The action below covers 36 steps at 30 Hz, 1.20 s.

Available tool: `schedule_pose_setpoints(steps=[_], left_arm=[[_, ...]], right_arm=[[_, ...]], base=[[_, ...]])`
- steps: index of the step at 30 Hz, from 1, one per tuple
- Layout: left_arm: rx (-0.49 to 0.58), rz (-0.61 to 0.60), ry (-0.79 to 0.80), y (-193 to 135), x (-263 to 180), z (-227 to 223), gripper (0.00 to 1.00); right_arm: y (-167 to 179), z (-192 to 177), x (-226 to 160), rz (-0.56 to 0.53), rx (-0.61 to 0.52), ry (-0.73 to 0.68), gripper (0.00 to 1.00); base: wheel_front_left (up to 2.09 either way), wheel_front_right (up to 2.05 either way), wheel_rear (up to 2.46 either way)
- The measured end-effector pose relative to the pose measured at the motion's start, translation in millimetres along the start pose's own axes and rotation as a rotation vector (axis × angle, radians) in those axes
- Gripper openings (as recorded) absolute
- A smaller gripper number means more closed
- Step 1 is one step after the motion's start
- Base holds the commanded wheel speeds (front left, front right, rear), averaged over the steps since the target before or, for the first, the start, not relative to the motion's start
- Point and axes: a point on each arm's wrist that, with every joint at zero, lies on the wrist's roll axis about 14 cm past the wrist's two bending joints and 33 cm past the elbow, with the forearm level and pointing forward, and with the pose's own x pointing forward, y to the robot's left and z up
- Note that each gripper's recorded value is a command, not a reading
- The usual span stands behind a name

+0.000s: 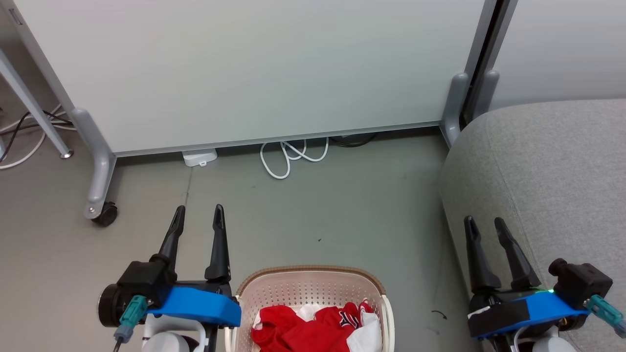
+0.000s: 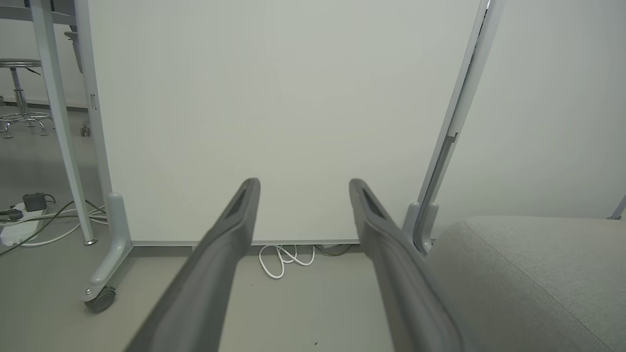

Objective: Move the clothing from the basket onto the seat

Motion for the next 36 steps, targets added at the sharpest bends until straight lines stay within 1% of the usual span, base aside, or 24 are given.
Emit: schedule_pose_setpoints(steps=[10,26,30,36], left_arm=[[0.079,-0.021,-0.019,-4.9,0.1,2.4,1.00],[0.173,-0.061,-0.041,-14.0,-0.8,4.0,1.00],[0.178,-0.065,-0.044,-14.7,-1.1,4.1,1.00],[0.142,-0.062,-0.035,-13.6,-1.9,1.4,1.00]], right_arm=[[7.3,-2.0,1.5,0.032,-0.074,-0.001,1.00],[16.8,-3.5,2.5,0.076,-0.165,-0.009,1.00],[18.1,-3.5,2.8,0.082,-0.176,-0.011,1.00],[17.7,-4.8,3.4,0.080,-0.167,-0.008,1.00]], base=[[0.00,0.00,0.00],[0.00,0.00,0.00],[0.00,0.00,0.00],[0.00,0.00,0.00]])
